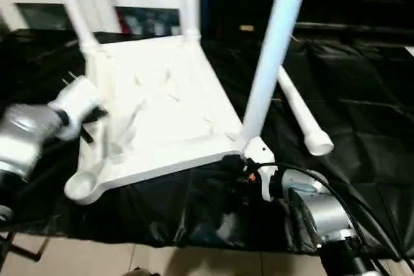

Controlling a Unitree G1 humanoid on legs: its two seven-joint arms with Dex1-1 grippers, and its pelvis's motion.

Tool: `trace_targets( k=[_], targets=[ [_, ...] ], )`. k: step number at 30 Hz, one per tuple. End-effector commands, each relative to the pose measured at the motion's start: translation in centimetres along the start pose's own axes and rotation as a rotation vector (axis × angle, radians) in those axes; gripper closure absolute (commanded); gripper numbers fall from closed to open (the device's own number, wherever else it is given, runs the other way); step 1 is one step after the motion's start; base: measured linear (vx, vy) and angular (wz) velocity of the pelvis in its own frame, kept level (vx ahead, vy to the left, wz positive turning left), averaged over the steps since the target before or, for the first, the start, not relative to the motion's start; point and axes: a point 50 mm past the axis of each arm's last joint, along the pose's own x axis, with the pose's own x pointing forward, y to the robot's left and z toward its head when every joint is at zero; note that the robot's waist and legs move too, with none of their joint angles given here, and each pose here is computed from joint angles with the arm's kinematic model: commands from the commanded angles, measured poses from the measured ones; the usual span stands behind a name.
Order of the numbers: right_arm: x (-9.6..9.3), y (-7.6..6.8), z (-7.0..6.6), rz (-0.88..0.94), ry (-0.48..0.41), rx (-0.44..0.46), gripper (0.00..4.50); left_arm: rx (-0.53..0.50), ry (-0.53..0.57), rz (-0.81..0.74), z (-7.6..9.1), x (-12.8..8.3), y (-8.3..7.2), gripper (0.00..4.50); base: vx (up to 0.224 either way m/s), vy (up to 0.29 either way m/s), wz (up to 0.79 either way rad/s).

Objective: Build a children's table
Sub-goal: Rotate leg to tighten, then rotate table base

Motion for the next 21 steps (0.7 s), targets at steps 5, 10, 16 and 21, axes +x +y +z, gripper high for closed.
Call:
trace_targets(
  k=[5, 10, 16, 21],
  targets=[
    [0.9, -1.1, 0.5, -0.125, 0.018, -0.046, 0.47, 0.056, 0.113, -0.069, -1.6, 0.5, -1.1, 4.49, 0.0, 0.0, 0.0],
    [1.4, -2.6, 1.2, -0.265, -0.005, -0.043, 0.47, 0.114, 0.184, -0.208, -2.6, 0.0, -2.4, 4.49, 0.0, 0.0, 0.0],
    [1.8, -2.6, 2.3, -0.279, -0.058, -0.044, 0.47, 0.118, 0.151, -0.163, -1.6, -0.6, -1.4, 4.49, 0.0, 0.0, 0.0],
    [2.1, -3.1, 2.8, -0.31, -0.054, -0.064, 0.47, 0.162, 0.164, -0.345, -1.9, -0.8, -3.2, 4.49, 0.0, 0.0, 0.0]
  ],
)
